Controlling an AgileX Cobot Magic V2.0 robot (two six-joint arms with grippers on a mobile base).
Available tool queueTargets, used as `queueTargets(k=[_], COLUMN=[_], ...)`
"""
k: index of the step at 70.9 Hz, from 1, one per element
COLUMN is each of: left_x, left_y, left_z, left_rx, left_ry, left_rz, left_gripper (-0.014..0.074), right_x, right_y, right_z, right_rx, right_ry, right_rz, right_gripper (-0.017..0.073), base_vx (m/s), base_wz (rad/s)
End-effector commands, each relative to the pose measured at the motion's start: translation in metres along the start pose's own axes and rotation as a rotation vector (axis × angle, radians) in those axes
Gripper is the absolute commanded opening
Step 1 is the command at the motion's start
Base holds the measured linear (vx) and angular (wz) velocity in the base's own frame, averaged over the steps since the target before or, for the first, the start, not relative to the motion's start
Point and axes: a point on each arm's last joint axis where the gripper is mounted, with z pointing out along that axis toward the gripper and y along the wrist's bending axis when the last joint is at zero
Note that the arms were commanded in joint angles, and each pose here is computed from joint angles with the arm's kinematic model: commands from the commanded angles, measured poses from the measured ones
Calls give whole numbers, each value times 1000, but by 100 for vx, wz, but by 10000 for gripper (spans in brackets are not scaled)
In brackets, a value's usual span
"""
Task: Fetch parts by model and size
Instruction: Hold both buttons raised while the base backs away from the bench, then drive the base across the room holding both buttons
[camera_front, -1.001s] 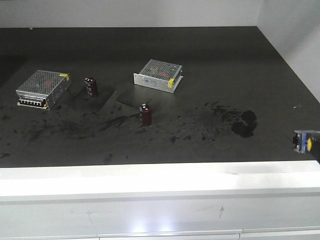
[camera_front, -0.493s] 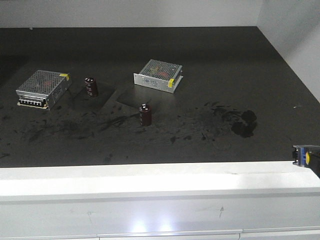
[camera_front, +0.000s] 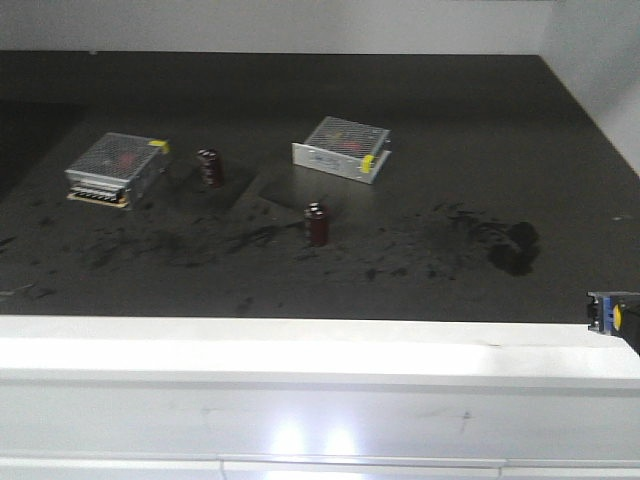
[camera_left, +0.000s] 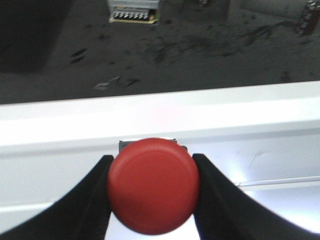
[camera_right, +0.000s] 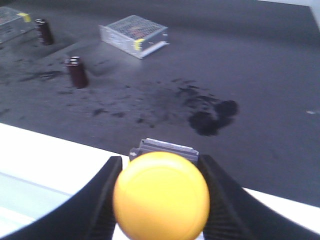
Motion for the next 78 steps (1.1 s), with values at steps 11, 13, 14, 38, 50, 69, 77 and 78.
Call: queueTargets(k=[11,13,14,38,50,69,77,78], left_x=[-13,-13,-13,-13,-13,-13,-13,-13], left_y=[-1,-1,-1,-1,-1,-1,-1,-1], left_z=[-4,-4,-4,-4,-4,-4,-4,-4], left_rx=[9,9,9,9,9,9,9,9], left_ry=[-82,-82,-82,-81,-81,-81,-81,-81], left_rz=[1,1,1,1,1,1,1,1], left_gripper=[-6,-6,-6,-6,-6,-6,-6,-6], right_x=[-15,-15,-15,-15,-15,-15,-15,-15], right_y=[-1,-1,-1,-1,-1,-1,-1,-1], right_z=[-4,-4,-4,-4,-4,-4,-4,-4], right_rx=[8,8,8,8,8,8,8,8], right_ry=[-102,-102,-102,-102,-102,-102,-102,-102], right_rz=[-14,-14,-14,-14,-14,-14,-14,-14], right_gripper=[-8,-8,-8,-8,-8,-8,-8,-8], base_vx=[-10,-12,-13,-16,-17,-15,-11,-9], base_wz=[53,65,67,65,63,63,68,75])
